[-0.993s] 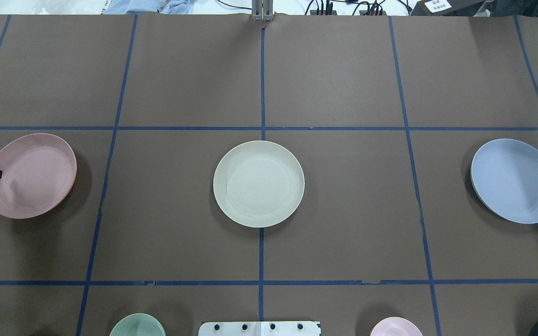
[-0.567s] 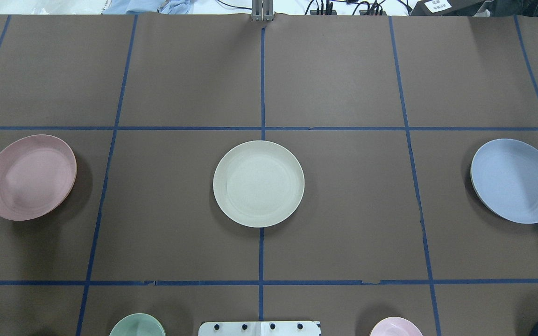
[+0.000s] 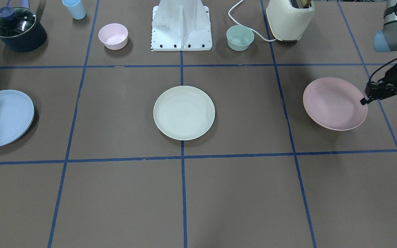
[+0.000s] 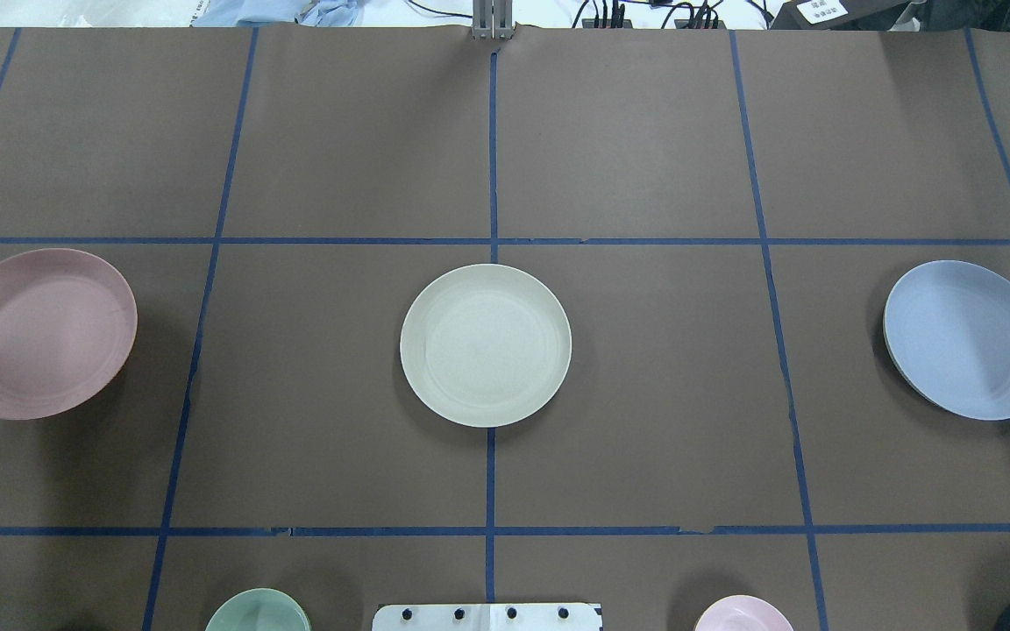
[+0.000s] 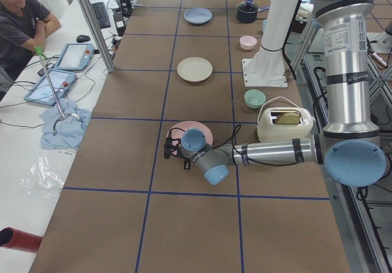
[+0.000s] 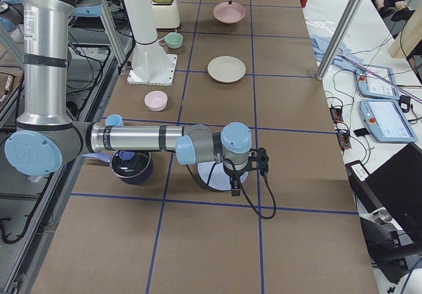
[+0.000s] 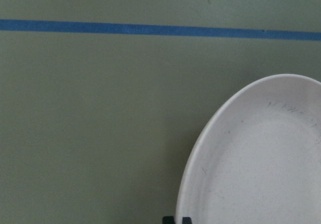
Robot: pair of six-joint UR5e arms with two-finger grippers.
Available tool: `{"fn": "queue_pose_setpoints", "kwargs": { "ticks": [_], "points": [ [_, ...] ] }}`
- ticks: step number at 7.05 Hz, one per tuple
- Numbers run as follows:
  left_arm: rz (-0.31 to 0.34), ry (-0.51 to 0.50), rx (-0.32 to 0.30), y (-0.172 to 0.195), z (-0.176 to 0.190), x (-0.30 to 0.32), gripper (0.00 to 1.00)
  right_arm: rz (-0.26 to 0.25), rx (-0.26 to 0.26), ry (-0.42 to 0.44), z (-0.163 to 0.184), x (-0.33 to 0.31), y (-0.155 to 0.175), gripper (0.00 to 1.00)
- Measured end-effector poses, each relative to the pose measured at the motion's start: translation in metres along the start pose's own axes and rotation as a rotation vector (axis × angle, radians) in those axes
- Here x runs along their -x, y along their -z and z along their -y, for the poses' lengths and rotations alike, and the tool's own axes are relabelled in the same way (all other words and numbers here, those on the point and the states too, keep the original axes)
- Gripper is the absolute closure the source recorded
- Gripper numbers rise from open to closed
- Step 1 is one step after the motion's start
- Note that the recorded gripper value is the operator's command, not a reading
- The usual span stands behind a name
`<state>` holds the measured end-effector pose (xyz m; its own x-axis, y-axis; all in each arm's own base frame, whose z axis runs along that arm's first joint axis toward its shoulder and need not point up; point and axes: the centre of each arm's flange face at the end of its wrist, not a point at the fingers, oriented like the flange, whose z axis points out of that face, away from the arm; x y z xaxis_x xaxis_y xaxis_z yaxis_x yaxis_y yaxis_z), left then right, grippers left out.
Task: Stack three plates with pink and blue
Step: 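Reach the left gripper to the pink plate rim and grasp it, then lift the pink plate with the left gripper and carry it over the cream plate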
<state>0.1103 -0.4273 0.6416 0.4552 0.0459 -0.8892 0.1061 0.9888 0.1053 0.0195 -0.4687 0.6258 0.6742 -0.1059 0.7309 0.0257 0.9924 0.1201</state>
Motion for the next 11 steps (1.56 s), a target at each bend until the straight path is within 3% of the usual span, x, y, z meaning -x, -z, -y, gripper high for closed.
{"fn": "queue_pose_setpoints", "kwargs": {
  "ticks": [3,6,10,11],
  "points": [
    [-0.057,0.007,-0.006,0.03,0.048,-0.058,1.0,-0.019,-0.003,0.065,0.007,0.012,-0.07,0.0],
    [-0.07,0.065,-0.051,0.077,0.092,-0.193,1.0,-0.012,0.023,0.083,-0.006,0.009,-0.11,0.0],
    [-0.154,0.164,0.012,0.023,0.093,-0.352,1.0,-0.006,0.091,0.106,-0.02,0.018,-0.141,0.03],
    [-0.163,0.185,0.021,0.007,0.088,-0.38,1.0,-0.006,0.101,0.111,-0.021,0.02,-0.145,0.35]
  ]
}}
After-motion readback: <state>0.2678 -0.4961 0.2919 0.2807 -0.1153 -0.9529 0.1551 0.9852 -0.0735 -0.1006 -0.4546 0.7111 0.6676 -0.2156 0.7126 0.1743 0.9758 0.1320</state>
